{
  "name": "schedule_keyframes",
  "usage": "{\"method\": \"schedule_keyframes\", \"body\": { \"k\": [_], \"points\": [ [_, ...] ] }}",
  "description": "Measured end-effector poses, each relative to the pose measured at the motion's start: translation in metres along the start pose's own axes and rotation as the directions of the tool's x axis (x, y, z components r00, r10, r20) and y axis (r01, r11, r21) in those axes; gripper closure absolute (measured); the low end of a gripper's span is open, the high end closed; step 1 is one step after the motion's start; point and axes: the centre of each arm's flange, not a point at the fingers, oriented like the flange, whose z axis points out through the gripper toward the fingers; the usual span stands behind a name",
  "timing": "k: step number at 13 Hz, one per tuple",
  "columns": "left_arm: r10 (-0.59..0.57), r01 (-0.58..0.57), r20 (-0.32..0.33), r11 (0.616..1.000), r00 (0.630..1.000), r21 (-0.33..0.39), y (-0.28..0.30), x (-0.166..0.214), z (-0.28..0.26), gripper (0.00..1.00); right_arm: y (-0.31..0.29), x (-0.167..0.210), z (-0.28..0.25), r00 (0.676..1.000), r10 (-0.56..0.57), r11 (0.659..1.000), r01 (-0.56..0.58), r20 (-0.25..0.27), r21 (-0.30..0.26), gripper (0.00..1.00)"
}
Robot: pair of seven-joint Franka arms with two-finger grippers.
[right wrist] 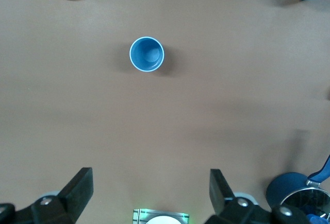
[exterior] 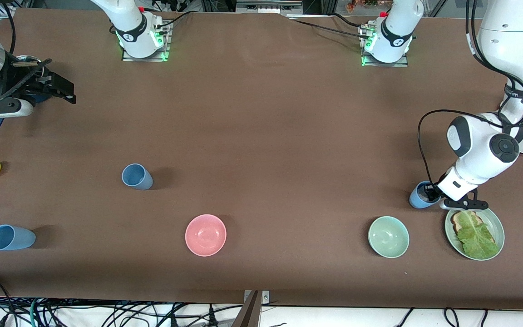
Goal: Stack blue cups with both arms
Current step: 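Close the left gripper on the rim of the tissue-filled blue cup, then lift the tissue cup with the left gripper while the right gripper reaches another cup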
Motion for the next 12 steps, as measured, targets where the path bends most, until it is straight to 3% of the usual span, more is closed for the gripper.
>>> {"method": "schedule_keyframes", "body": {
  "k": [5,12],
  "points": [
    [0.0,-0.002,-0.049,1.0,0.999,-0.024,0.019,0.015,-0.036,0.95,0.0,0.007,0.008,1.0,0.0,1.0,0.0,-0.01,0.0,0.0],
    [-0.037,0.036,-0.019,0.998,0.999,-0.059,0.083,0.023,-0.085,0.95,-0.004,0.089,0.115,1.0,-0.004,1.0,0.004,-0.029,-0.007,0.0]
  ]
}}
